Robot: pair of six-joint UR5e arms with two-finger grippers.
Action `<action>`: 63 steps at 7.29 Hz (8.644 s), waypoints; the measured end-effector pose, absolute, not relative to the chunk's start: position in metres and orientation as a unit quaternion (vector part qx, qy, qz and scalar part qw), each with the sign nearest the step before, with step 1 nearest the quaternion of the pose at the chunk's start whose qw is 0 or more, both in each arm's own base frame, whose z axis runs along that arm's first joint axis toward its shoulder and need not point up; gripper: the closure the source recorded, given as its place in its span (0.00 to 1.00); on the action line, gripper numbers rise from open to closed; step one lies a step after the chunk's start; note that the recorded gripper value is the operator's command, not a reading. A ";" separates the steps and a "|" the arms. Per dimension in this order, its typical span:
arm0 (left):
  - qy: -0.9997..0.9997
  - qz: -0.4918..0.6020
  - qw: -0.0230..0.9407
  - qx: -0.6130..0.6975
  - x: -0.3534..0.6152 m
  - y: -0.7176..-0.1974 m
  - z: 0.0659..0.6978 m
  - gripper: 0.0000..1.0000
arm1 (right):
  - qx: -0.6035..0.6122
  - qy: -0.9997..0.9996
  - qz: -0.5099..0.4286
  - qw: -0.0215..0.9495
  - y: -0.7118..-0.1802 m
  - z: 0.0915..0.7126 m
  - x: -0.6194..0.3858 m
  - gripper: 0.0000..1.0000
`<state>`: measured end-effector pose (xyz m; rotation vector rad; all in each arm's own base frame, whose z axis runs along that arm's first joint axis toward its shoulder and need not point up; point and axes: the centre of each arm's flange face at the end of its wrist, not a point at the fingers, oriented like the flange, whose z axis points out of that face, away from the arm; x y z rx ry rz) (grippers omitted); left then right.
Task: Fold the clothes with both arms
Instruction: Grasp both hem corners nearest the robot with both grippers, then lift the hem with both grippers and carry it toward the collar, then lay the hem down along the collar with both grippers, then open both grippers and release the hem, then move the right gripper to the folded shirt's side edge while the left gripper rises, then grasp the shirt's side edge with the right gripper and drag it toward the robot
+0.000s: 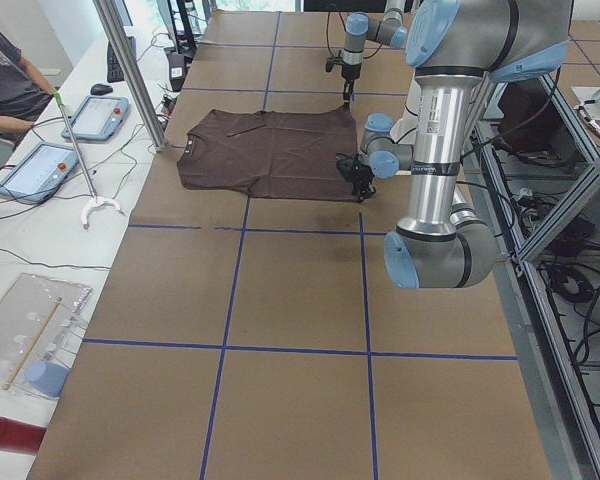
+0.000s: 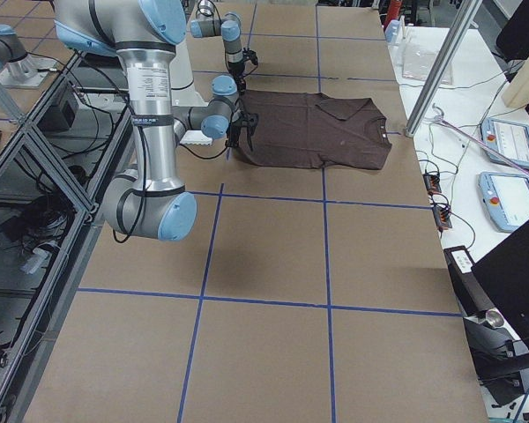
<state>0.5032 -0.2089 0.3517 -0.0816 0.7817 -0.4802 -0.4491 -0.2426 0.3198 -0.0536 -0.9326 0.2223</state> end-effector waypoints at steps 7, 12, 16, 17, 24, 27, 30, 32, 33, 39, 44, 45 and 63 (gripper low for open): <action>0.400 -0.222 0.888 -0.038 0.471 -0.209 0.310 1.00 | -0.047 -0.466 0.104 0.877 -0.244 0.306 -0.412 1.00; 0.429 -0.176 0.883 -0.076 0.423 -0.153 0.251 1.00 | -0.114 -0.491 0.057 0.862 -0.207 0.281 -0.354 1.00; 0.447 -0.164 0.879 -0.021 0.383 -0.232 0.240 1.00 | -0.015 -0.519 0.038 0.854 -0.296 0.264 -0.354 1.00; 0.454 -0.162 0.876 0.002 0.366 -0.269 0.234 1.00 | 0.010 -0.519 0.041 0.853 -0.337 0.261 -0.352 1.00; 0.419 -0.223 0.874 0.102 0.396 -0.536 0.298 1.00 | 0.029 -0.451 0.139 0.881 -0.581 0.299 -0.368 1.00; 0.424 -0.229 0.868 0.115 0.417 -0.585 0.304 1.00 | 0.025 -0.438 0.155 0.885 -0.635 0.283 -0.386 1.00; 0.428 -0.239 0.864 0.119 0.435 -0.614 0.294 1.00 | 0.016 -0.422 0.173 0.890 -0.672 0.283 -0.392 1.00; 0.431 -0.247 0.859 0.124 0.439 -0.634 0.299 1.00 | 0.013 -0.416 0.177 0.892 -0.680 0.287 -0.395 1.00; 0.431 -0.250 0.857 0.126 0.437 -0.642 0.299 1.00 | 0.015 -0.418 0.176 0.891 -0.687 0.288 -0.400 1.00; 0.437 -0.257 0.852 0.132 0.440 -0.660 0.293 0.73 | 0.033 -0.439 0.165 0.883 -0.699 0.296 -0.411 0.54; 0.449 -0.251 0.846 0.140 0.441 -0.661 0.281 0.00 | 0.038 -0.455 0.155 0.876 -0.681 0.291 -0.416 0.00; 0.452 -0.249 0.845 0.140 0.440 -0.659 0.276 0.00 | 0.035 -0.465 0.148 0.872 -0.656 0.287 -0.424 0.00; 0.489 -0.220 0.832 0.140 0.400 -0.600 0.220 0.00 | -0.011 -0.453 0.108 0.885 -0.439 0.375 -0.456 1.00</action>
